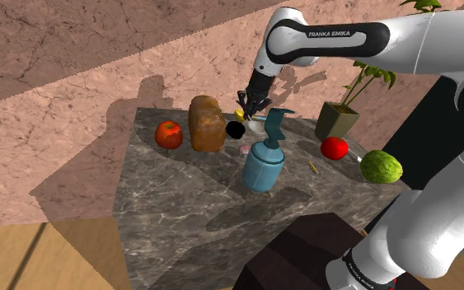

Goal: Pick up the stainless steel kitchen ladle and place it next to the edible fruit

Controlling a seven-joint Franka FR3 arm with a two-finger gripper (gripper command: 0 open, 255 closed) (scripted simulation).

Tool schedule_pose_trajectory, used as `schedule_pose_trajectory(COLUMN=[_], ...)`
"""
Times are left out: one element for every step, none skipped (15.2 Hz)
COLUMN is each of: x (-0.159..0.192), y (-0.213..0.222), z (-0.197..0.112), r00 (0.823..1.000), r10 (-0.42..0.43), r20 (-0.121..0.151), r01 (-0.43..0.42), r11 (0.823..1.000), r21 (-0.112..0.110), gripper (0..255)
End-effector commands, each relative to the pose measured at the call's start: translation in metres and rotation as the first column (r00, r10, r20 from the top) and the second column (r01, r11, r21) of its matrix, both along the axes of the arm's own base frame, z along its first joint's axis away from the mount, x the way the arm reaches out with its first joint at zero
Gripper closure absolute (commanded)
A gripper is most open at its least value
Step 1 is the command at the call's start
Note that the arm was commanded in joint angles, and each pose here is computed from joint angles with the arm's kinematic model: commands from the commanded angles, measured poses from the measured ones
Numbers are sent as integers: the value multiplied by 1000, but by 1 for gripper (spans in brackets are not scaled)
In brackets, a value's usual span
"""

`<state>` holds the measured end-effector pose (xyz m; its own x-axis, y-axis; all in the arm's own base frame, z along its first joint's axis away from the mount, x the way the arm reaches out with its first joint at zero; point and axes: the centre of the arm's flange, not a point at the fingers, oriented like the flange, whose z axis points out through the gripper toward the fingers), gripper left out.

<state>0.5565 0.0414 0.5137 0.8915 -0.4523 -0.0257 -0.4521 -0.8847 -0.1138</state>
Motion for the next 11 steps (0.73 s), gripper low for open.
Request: schedule_pose_trajectory(x=[0, 2, 3, 4, 5, 6, 7, 8, 9, 10, 11], y=[27, 40, 53, 66, 79, 93, 106, 119, 132, 145, 158], z=[-1, -1, -1, -1, -1, -1, -1, -1, -1, -1, -1], r00=[1000, 1000, 1000, 1000, 1000, 1000, 1000, 1000, 1000, 1000, 1000], r10=[-1, -1, -1, -1, -1, -1, -1, -1, -1, -1, -1], r20=[0, 0, 0, 0, 0, 0, 0, 0, 0, 0, 0], r01=[1, 1, 1, 1, 1, 1, 1, 1, 1, 1, 1], r11=[1000, 1000, 1000, 1000, 1000, 1000, 1000, 1000, 1000, 1000, 1000], r21=[0, 0, 0, 0, 0, 0, 0, 0, 0, 0, 0], gripper=[255, 255, 255, 255, 255, 255, 255, 255, 255, 255, 255])
